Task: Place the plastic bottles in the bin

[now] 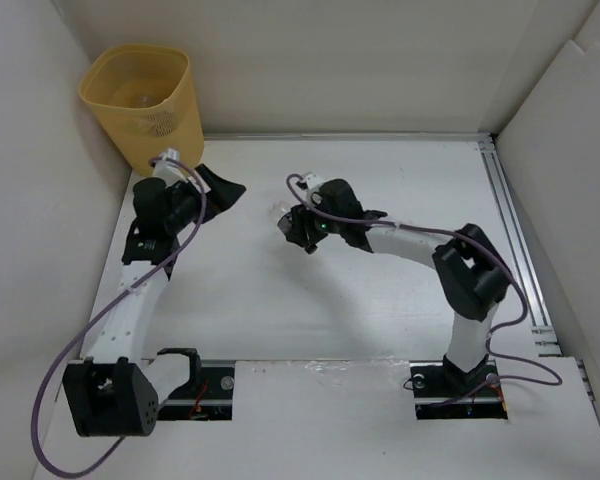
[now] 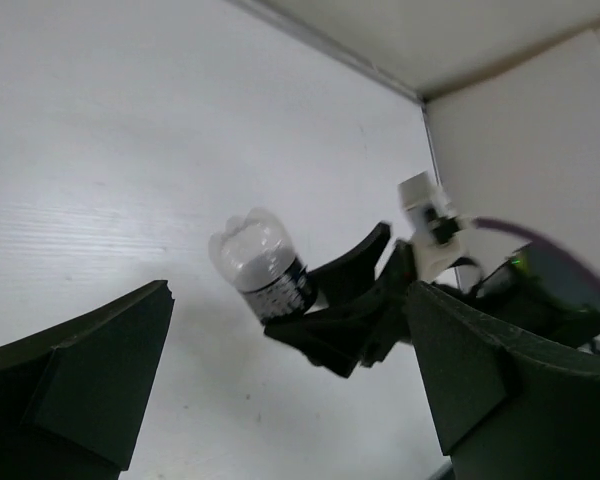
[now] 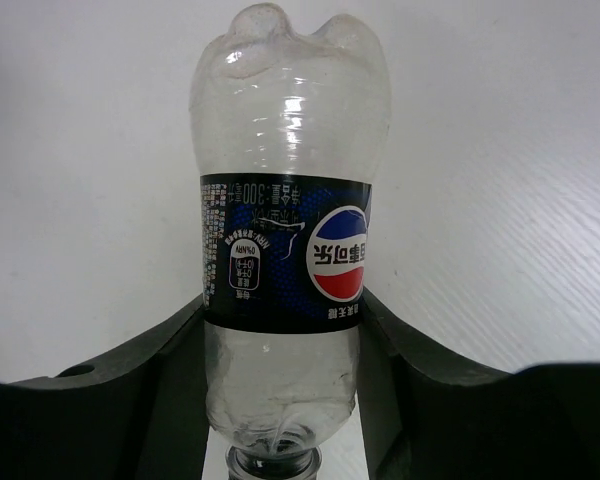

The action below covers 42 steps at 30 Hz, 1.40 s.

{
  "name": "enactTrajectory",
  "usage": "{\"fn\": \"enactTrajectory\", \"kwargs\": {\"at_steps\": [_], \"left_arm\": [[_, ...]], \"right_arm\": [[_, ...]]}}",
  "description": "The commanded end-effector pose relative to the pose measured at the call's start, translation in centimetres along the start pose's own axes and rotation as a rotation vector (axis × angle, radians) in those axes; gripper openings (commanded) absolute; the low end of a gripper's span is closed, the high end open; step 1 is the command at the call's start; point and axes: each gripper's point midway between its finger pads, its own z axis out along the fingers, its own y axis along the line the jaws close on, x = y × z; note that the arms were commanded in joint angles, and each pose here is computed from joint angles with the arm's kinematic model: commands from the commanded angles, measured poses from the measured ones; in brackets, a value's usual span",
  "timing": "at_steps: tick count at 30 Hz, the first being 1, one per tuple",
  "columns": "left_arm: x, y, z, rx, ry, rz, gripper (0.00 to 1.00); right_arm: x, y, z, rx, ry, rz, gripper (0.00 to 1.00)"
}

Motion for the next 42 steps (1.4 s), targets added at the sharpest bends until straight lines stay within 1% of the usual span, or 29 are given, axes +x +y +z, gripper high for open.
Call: {"fn": "enactTrajectory", "kwargs": {"at_steps": [1,2,3,4,9,10,12,15,17,19,21,23,24,25,26,27,28,29,31,32,33,34,35,36,37,39,40,41,42], "left_arm": [[1.4,-3.3,2.3,0.07,0.017,0.014,1.0],[2.9,-5.6,2.9,0.12,0.047,0.025,1.0],[3.9,-6.0,3.4,0.119,0.067,0.019,1.0],[3.7,-6.9,3.9,0.131,0.044,0.031,1.0],[6.1,-9.9,5.6,0.201,0.086,-0.012,1.0],[6.3,-10.6,5.7,0.22,0.091,-0.008,1.0],[6.3,-11.5,6.4,0.223,0.088,-0.004,1.0],[6.5,-13.4,6.4,0.291,0.091,-0.031,1.0],[6.9,-14.0,6.4,0.327,0.1,-0.034,1.0],[7.3,-14.5,6.4,0.34,0.117,-0.043,0.99],[7.7,-15.1,6.4,0.356,0.135,-0.04,0.77],[7.8,-15.3,6.3,0.366,0.148,-0.048,0.49],[8.0,-15.4,6.2,0.373,0.156,-0.047,0.24],[8.1,-15.4,6.1,0.379,0.163,-0.046,0.16],[7.6,-16.0,6.0,0.386,0.156,-0.044,0.11],[7.3,-16.3,6.0,0.393,0.15,-0.042,0.07],[7.0,-16.5,5.9,0.394,0.148,-0.042,0.0],[5.9,-16.7,6.1,0.368,0.114,-0.036,0.0],[4.5,-17.0,6.3,0.336,0.072,-0.022,0.0],[2.6,-17.2,6.5,0.302,0.034,-0.006,0.0],[2.0,-16.9,7.0,0.282,0.033,0.001,0.0],[0.0,-16.2,7.4,0.255,0.0,0.006,0.0],[-1.5,-16.0,7.6,0.238,-0.022,0.025,0.0],[-4.5,-16.9,7.3,0.231,-0.071,0.034,0.0],[-6.9,-15.2,8.3,0.182,-0.107,0.026,0.0],[-10.8,-14.8,8.5,0.155,-0.17,0.025,0.0],[-14.2,-15.3,8.6,0.139,-0.235,0.05,0.0],[-16.8,-14.5,8.5,0.094,-0.296,0.059,0.0],[-18.9,-14.4,8.3,0.069,-0.346,0.079,0.0]], "right_arm": [[-7.5,2.4,-5.2,-0.119,-0.283,0.015,0.0],[-7.8,2.5,-6.1,-0.139,-0.308,0.036,0.0],[-8.1,3.4,-7.5,-0.171,-0.348,0.028,0.0],[-8.4,3.3,-8.3,-0.179,-0.367,0.022,0.0],[-8.7,5.8,-11.7,-0.268,-0.407,-0.032,0.0],[-9.6,6.5,-12.8,-0.288,-0.449,-0.054,0.0],[-10.1,7.1,-13.9,-0.307,-0.475,-0.072,0.0],[-10.2,8.6,-15.0,-0.388,-0.496,-0.108,0.0],[-10.4,9.4,-15.5,-0.435,-0.516,-0.103,0.0],[-10.8,9.2,-15.7,-0.432,-0.527,-0.093,0.0],[-10.8,8.9,-15.8,-0.412,-0.536,-0.086,0.0],[-11.5,8.0,-16.1,-0.375,-0.56,-0.076,0.0],[-11.6,7.5,-16.2,-0.365,-0.564,-0.073,0.0],[-11.5,7.2,-15.8,-0.355,-0.56,-0.066,0.01],[-11.6,6.7,-15.9,-0.343,-0.564,-0.062,0.09],[-12.0,6.1,-15.8,-0.332,-0.569,-0.059,0.2],[-12.0,6.1,-15.8,-0.332,-0.569,-0.059,0.53],[-12.3,5.3,-15.9,-0.306,-0.579,-0.05,0.93],[-11.2,2.7,-15.8,-0.21,-0.525,-0.001,0.95],[-11.0,1.6,-16.1,-0.166,-0.516,0.005,0.97],[-11.2,-0.3,-16.6,-0.094,-0.528,0.006,0.97],[-9.3,-1.5,-16.5,-0.054,-0.484,0.042,0.97],[-9.2,-2.1,-17.4,-0.028,-0.496,0.036,0.98],[-8.8,-2.7,-17.9,-0.013,-0.499,0.044,0.98],[-7.3,-4.2,-18.0,0.021,-0.477,0.072,0.98],[-6.6,-4.7,-18.9,0.035,-0.477,0.072,0.98],[-6.2,-4.9,-19.2,0.036,-0.477,0.075,0.98],[-4.9,-5.0,-19.0,0.041,-0.444,0.093,0.98],[-5.0,-5.1,-19.7,0.051,-0.45,0.081,0.98]]}}
